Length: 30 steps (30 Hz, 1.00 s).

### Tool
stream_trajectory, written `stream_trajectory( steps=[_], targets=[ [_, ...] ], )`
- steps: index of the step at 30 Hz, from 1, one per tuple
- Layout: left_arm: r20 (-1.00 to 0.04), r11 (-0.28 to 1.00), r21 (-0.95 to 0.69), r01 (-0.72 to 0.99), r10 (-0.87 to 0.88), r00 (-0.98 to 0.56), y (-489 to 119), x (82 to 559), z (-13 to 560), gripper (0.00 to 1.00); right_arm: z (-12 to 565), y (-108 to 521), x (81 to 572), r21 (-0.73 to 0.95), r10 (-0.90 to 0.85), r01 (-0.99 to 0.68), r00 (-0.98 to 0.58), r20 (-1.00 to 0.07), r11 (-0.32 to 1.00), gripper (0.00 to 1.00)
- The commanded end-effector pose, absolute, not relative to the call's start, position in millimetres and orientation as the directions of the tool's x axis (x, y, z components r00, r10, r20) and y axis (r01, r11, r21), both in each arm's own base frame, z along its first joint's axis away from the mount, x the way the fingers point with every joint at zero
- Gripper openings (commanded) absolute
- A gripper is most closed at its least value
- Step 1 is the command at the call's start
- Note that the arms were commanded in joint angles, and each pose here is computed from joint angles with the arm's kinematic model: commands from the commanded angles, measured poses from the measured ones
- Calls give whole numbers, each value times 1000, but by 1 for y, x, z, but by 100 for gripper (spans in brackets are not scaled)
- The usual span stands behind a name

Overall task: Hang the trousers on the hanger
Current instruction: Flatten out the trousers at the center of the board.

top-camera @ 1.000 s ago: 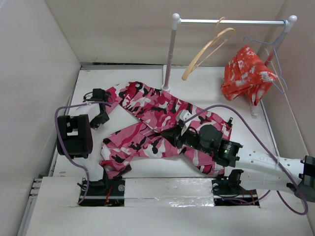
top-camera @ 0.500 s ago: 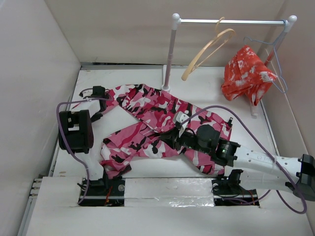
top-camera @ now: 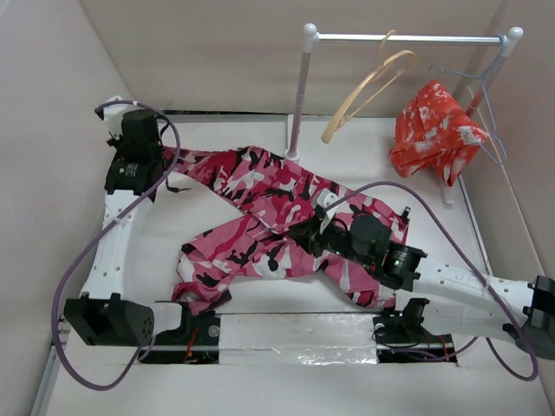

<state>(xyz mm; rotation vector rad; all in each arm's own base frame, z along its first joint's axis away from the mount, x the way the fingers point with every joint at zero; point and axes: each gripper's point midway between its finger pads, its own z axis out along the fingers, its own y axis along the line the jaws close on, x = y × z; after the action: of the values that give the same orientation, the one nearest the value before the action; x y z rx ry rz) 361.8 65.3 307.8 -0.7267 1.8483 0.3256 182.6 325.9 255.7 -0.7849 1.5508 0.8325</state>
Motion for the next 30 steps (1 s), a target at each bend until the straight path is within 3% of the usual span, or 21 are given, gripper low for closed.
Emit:
stream_trajectory(
  steps=[1,8,12,17,19,21,22,23,25,30],
  targets=[
    [-894,786,-59,-615,-317,-318,70,379,296,0,266,314,193,91,-6,-818,-115,-993,568,24],
    [-885,749,39,-661,-281,-370,84,463,294,0,250,273,225,104,-17,-702,-164,-986,705,25],
    [-877,718,66,-692,-289,-383,103,507,285,0,218,207,267,121,5,-451,-251,-968,884,22],
    [-890,708,66,-703,-277,-363,118,553,270,0,173,111,302,180,139,-107,-311,-940,978,2],
    [-888,703,63,-709,-284,-361,124,560,260,0,148,82,310,190,170,-23,-354,-920,982,1],
    [-883,699,53,-713,-301,-361,128,568,244,0,134,45,323,248,256,71,-368,-894,966,15],
    [-877,700,60,-712,-304,-372,127,569,234,0,114,34,325,259,280,107,-417,-865,960,26],
    [-881,700,54,-712,-303,-364,128,573,230,0,112,16,331,299,333,147,-393,-857,943,43],
    [-884,703,43,-710,-305,-355,127,577,224,0,92,-3,332,323,389,223,-406,-827,920,60],
    [-873,731,-38,-682,-357,-334,114,586,214,0,70,-46,323,414,528,350,-353,-772,840,72]
  ],
)
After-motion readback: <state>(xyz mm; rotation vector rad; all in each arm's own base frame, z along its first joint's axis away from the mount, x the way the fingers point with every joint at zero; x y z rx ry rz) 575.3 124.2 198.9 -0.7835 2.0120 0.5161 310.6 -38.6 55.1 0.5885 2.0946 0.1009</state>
